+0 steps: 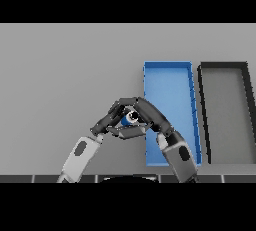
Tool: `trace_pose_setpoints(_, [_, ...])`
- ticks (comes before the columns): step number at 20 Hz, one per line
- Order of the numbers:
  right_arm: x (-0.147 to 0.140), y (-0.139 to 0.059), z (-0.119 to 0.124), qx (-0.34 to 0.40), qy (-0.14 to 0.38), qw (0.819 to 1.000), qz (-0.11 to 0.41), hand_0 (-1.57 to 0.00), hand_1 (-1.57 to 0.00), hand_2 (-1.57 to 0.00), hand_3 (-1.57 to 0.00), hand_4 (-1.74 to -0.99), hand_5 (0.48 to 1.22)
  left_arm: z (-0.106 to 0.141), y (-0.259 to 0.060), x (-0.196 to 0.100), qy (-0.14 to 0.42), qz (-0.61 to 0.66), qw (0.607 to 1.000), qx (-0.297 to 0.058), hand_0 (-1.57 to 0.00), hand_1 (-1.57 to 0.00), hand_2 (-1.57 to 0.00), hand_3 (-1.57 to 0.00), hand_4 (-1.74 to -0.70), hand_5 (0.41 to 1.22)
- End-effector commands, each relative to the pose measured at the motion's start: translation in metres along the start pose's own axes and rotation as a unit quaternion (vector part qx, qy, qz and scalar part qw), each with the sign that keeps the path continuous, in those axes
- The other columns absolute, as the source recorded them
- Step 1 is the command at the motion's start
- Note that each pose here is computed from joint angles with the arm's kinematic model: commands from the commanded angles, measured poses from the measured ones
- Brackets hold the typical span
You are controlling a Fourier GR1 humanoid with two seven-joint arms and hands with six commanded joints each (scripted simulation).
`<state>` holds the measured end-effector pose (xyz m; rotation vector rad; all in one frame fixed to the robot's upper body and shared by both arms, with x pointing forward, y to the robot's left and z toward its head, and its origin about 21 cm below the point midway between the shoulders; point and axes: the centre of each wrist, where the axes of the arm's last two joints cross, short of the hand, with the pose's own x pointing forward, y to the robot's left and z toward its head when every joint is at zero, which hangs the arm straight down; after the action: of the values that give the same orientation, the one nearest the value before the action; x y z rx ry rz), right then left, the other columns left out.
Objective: Pick up the blue pipe and place it into the blue bin.
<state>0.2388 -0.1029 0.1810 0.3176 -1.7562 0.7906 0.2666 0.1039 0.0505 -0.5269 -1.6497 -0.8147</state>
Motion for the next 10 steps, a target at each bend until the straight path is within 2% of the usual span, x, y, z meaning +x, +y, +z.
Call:
trace_pose_setpoints(1, [-0.002, 0.002, -0.001, 0.002, 0.001, 1.000, -0.009, -1.01, -1.02, -1.04, -0.87, -1.514, 0.550, -0.002, -0.003, 0.002, -0.002, 0.003, 1.000, 0.005, -1.57, -1.57, -1.57, -1.57, -1.64, 1.221])
trace_pose_setpoints(2, [0.000, 0.003, -0.002, 0.005, -0.005, 1.000, -0.015, -1.13, -1.13, -1.15, -0.95, -1.551, 0.596, -0.001, -0.002, -0.001, -0.008, 0.011, 1.000, 0.004, -1.57, -1.57, -1.57, -1.51, -1.66, 1.221])
trace_pose_setpoints(3, [-0.002, 0.008, -0.003, 0.005, -0.008, 1.000, -0.026, -1.22, -1.22, -1.23, -1.02, -1.581, 0.650, -0.004, -0.005, 0.000, -0.020, 0.027, 0.999, 0.002, -1.57, -1.57, -1.57, -1.52, -1.68, 1.221])
trace_pose_setpoints(4, [-0.002, 0.009, -0.003, 0.007, -0.015, 0.999, -0.037, -1.29, -1.29, -1.30, -1.10, -1.606, 0.765, -0.005, -0.004, 0.001, -0.031, 0.039, 0.999, 0.003, -1.57, -1.57, -1.57, -1.53, -1.69, 1.221])
trace_pose_setpoints(6, [-0.005, 0.008, -0.005, 0.007, -0.013, 0.999, -0.033, -1.39, -1.39, -1.40, -1.25, -1.648, 0.929, -0.004, -0.007, -0.002, -0.032, 0.042, 0.999, 0.001, -1.57, -1.57, -1.57, -1.49, -1.71, 1.221])
trace_pose_setpoints(8, [-0.007, 0.012, -0.003, 0.006, -0.025, 0.999, -0.025, -1.45, -1.45, -1.46, -1.36, -1.680, 1.034, -0.006, -0.005, -0.002, -0.033, 0.045, 0.998, -0.003, -1.57, -1.57, -1.57, -1.44, -1.72, 1.221])
trace_pose_setpoints(10, [-0.006, 0.015, -0.004, 0.006, -0.040, 0.999, -0.019, -1.50, -1.50, -1.50, -1.43, -1.702, 1.101, -0.005, -0.003, 0.001, -0.038, 0.042, 0.998, 0.000, -1.57, -1.57, -1.57, -1.44, -1.73, 1.221])
